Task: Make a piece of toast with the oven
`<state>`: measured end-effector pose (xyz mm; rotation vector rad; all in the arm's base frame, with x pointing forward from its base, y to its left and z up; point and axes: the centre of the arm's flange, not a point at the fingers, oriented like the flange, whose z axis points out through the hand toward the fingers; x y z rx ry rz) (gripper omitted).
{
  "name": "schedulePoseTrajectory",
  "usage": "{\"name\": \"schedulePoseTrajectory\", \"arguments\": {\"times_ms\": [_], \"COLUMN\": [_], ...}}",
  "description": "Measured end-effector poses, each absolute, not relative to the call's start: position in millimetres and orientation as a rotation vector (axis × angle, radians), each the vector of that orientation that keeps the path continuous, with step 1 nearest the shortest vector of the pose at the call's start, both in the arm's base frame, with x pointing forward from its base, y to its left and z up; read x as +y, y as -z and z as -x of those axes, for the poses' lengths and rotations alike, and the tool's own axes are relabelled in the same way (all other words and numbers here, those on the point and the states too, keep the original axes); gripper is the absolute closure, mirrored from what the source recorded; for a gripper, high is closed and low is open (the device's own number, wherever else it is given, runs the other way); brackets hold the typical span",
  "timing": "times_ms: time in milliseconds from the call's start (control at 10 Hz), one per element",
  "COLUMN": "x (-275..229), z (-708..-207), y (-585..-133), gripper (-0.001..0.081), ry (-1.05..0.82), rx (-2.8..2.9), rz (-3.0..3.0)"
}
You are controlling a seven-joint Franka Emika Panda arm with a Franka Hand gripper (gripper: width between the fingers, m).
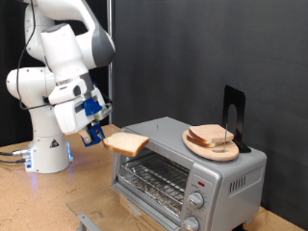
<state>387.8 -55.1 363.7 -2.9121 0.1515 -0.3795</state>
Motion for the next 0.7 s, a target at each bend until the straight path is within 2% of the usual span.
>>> {"name": "schedulePoseTrajectory", "arguments": {"times_ms": [500, 700], "x": [-77, -78], "z": [-394, -395], "y": [-314, -309], "gripper": [0.0406, 0.0406], "ry": [0.331, 0.331], "rx": [0.224, 0.228], "rz": [2.951, 2.951]}}
